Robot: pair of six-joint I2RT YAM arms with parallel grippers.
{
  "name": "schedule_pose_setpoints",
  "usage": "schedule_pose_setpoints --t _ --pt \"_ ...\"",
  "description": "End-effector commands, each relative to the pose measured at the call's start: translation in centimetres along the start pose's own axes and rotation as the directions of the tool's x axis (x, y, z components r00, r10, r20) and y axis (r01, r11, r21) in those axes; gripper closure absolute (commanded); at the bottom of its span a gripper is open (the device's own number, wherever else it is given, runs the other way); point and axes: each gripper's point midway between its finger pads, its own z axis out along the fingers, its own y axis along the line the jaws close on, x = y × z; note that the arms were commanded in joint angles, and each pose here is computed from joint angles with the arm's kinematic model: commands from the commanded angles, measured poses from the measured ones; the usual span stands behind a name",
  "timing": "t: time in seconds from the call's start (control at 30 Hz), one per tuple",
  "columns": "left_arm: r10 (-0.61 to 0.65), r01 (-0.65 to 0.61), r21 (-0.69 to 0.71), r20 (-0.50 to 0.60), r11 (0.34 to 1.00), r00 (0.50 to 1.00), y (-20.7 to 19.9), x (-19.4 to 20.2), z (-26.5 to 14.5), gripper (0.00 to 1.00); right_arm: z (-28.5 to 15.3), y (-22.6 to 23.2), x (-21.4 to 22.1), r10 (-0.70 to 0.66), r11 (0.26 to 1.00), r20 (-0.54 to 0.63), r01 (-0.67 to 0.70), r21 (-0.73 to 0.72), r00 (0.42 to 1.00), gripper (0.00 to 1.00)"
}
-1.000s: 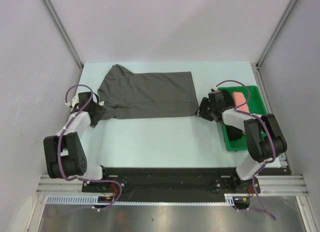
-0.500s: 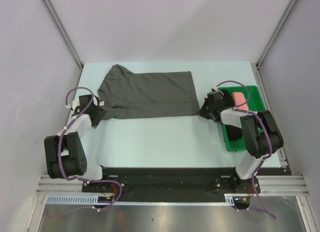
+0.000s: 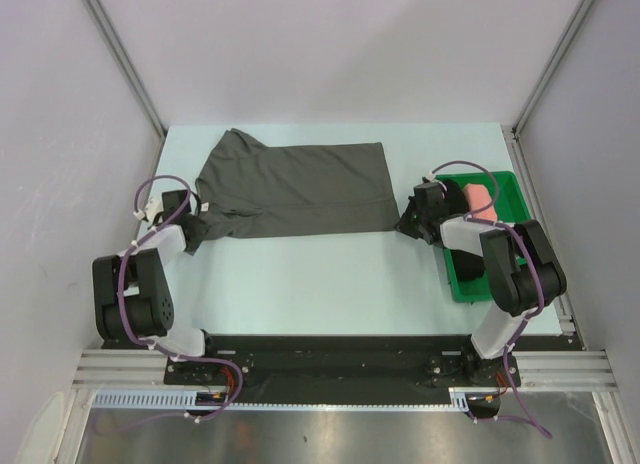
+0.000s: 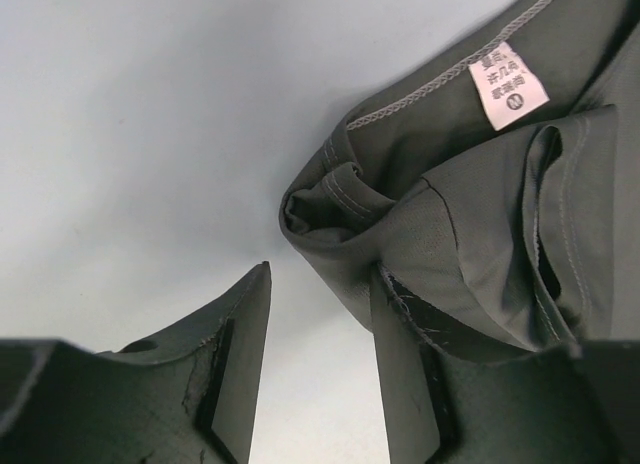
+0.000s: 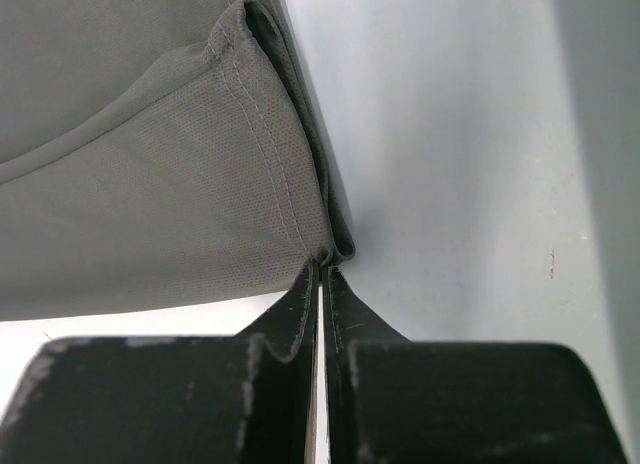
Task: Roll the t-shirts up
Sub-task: Fold the T-shirt at the center of the board.
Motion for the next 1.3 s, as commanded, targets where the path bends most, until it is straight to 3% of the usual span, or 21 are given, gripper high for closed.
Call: schedule_pose_setpoints --t 0.0,0.2,0.3,0.33,0.43,0.77,1.17,1.27 --pt "-0.015 0.015 -0.005 0.044 1.0 0.999 -0.9 -1.6 0.9 0.52 0.2 0.9 -2.0 -0.026 1.0 0.062 0.026 -0.005 0.998 0.99" --pt "0.008 -0.005 -0.042 0.066 0.999 0.998 -1.9 -2.5 1.9 0.63 0.1 1.2 -2.6 -0.036 0.999 0.07 0.037 -0.009 0.997 1.0" --pt "0.039 -0.034 -0.062 0.083 0.998 0.996 -2.4 -3.1 2.1 0.77 0.1 1.3 -2.9 -0.047 0.999 0.073 0.047 -0.006 0.996 1.0" --pt "0.05 -0.045 -0.059 0.097 0.997 0.994 -3.0 -3.8 1.9 0.89 0.1 1.3 -2.8 -0.051 0.999 0.071 0.052 -0.004 0.996 1.0" --pt "0.098 -0.087 -0.113 0.095 0.99 0.991 -3.0 -3.9 1.5 1.0 0.0 1.1 -2.9 -0.056 0.998 0.067 0.056 0.008 0.996 1.0" --pt "0.124 -0.091 -0.282 0.105 0.955 0.987 3.1 -2.7 -1.9 1.0 -1.9 -0.9 -0.5 -0.068 0.994 -0.022 0.069 0.081 0.997 1.0" --pt "0.125 -0.064 -0.401 0.126 0.914 0.984 10.6 -1.0 -7.2 1.0 -8.8 -2.7 3.9 -0.037 0.997 -0.088 0.043 0.069 0.995 1.0" --pt "0.099 -0.037 -0.407 0.133 0.913 0.986 11.9 -0.2 -7.8 0.9 -10.5 -2.6 5.8 -0.028 0.999 -0.114 0.032 0.037 0.993 1.0"
